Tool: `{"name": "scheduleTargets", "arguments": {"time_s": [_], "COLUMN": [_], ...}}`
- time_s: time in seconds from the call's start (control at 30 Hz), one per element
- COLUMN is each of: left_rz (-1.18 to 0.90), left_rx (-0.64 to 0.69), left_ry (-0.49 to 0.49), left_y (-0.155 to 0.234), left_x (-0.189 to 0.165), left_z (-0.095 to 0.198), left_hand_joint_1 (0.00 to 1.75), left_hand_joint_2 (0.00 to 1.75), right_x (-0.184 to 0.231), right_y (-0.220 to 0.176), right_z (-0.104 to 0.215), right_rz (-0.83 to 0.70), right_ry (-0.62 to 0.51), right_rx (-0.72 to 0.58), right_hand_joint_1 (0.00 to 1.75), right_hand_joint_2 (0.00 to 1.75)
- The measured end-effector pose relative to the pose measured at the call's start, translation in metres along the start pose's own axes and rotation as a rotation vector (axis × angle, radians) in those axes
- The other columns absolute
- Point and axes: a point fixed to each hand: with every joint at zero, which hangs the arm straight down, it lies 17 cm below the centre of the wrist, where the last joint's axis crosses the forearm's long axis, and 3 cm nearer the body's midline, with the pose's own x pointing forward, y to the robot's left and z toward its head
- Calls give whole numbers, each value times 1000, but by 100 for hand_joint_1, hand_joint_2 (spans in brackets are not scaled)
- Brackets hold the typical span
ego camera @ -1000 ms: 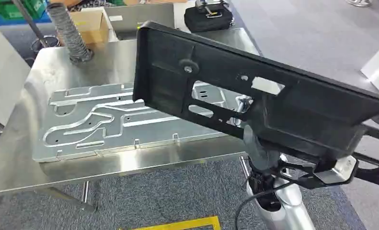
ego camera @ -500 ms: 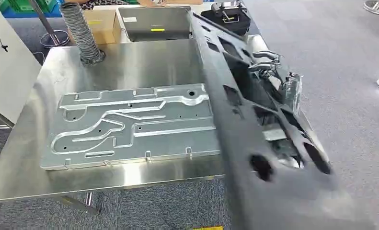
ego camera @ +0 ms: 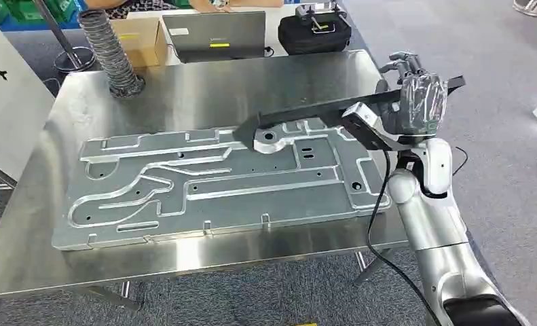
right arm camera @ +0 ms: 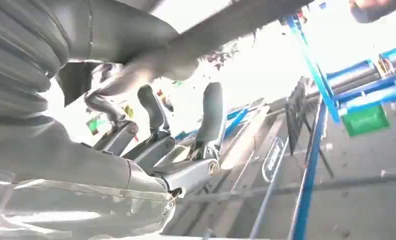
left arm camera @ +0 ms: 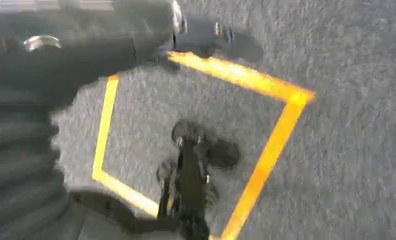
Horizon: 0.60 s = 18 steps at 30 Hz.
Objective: Take the parts from the cabinet and place them on the table.
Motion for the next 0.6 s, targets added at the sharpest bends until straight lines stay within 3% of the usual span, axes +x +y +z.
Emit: {"name": "scheduleTargets", "arguments": {"time_s": [0.23,0.6], "left_rz": [-6,-7], "left_rx": [-7,-23], "left_ry": [-13,-41], "left_y": [-2,-8], "left_x": [3,8], "left_z": [0,1], "left_hand_joint_1": [0,0], "left_hand_joint_2": [175,175], "right_x": [-6,29], "right_y": [52,128], "right_z": [-3,6], "right_rz": [122,176], "right_ry": [-28,-63], "right_rx": [127,308], "right_hand_joint_1": [175,175], "right_hand_joint_2": [175,175]}}
